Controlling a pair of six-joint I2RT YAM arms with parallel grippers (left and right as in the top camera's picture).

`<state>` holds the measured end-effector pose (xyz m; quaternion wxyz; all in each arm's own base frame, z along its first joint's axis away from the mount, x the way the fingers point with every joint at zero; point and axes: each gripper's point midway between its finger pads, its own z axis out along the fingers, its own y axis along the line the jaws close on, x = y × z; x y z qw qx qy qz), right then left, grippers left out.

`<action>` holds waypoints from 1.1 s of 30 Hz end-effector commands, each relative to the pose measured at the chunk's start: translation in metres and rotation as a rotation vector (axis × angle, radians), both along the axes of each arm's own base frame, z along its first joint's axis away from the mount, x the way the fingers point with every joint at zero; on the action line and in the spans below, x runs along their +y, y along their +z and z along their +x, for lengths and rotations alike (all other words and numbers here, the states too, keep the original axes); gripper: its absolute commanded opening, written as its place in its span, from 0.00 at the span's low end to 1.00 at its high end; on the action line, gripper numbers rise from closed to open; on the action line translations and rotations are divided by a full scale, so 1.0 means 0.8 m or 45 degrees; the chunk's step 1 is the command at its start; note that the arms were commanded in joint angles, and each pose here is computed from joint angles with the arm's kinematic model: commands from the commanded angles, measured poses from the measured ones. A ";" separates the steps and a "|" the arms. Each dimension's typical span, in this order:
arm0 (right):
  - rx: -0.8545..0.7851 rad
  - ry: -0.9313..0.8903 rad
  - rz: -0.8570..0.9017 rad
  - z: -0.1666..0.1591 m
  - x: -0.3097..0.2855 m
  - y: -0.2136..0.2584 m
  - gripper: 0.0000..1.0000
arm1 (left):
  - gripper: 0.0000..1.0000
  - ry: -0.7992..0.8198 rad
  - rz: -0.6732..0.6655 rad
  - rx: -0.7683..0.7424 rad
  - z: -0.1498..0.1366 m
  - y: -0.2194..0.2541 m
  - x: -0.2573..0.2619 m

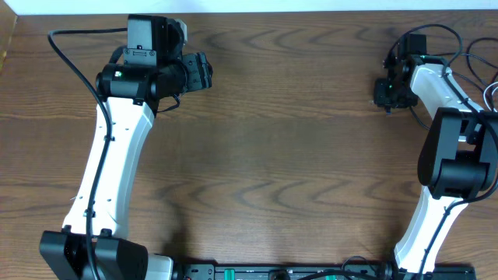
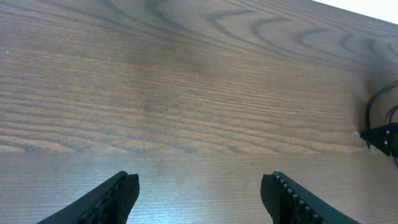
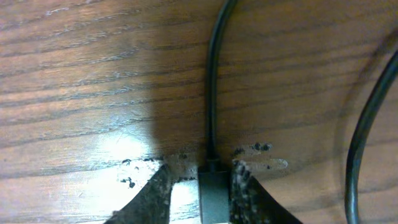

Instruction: Untangle cables

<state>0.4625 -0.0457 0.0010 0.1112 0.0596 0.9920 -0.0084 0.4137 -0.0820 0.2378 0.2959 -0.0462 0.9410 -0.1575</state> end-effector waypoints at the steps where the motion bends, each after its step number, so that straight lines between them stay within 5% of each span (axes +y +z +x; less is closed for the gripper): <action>1: 0.058 -0.083 -0.028 -0.016 -0.011 -0.016 0.23 | 0.69 0.017 -0.002 -0.010 0.001 0.006 0.002; 24: -0.057 -0.184 -0.033 0.027 -0.060 0.084 0.06 | 0.69 0.017 -0.002 -0.011 0.001 0.006 0.002; 33: -0.145 -0.412 -0.055 0.014 -0.172 0.165 0.03 | 0.69 0.017 -0.002 -0.011 0.001 0.006 0.002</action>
